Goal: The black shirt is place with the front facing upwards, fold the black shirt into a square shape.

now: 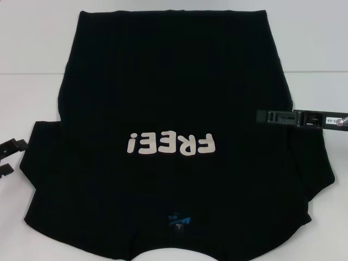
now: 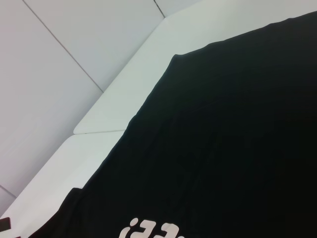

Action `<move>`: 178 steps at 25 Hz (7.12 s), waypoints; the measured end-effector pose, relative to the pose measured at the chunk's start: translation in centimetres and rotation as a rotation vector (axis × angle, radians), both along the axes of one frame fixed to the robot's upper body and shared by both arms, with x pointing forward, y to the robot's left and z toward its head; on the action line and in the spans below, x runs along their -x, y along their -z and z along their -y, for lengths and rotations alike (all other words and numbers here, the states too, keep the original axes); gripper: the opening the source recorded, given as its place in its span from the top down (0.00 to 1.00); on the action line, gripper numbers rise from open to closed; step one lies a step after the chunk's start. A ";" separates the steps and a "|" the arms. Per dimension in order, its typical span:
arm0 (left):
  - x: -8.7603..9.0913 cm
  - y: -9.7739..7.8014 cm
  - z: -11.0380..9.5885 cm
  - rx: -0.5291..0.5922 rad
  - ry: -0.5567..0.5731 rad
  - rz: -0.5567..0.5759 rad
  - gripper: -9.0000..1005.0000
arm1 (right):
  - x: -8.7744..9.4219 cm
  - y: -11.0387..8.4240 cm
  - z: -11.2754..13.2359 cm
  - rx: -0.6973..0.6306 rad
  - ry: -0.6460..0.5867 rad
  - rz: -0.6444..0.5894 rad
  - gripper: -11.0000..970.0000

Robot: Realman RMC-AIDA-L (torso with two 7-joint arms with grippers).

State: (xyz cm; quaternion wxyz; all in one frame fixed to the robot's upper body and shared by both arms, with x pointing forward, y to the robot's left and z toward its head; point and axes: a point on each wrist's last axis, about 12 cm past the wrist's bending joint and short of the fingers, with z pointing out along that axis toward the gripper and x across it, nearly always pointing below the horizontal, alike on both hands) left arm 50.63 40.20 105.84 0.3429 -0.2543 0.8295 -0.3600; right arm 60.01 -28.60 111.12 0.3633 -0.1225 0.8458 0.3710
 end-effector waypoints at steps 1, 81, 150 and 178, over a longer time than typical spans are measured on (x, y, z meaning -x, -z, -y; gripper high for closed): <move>0.0 0.1 0.0 0.000 -0.001 -0.002 0.09 | 0.0 0.0 0.0 0.000 0.000 0.000 0.04; -3.0 -3.3 -1.8 -0.278 0.082 -0.082 0.95 | 0.4 0.3 0.4 -0.008 0.007 -0.008 0.04; -1.5 -4.2 5.0 -0.156 0.551 0.504 0.39 | 0.7 -2.0 5.8 -0.002 0.106 -0.238 0.04; -2.3 -5.7 4.5 -0.180 0.486 0.586 0.05 | 2.9 0.7 8.4 0.017 0.311 -0.563 0.04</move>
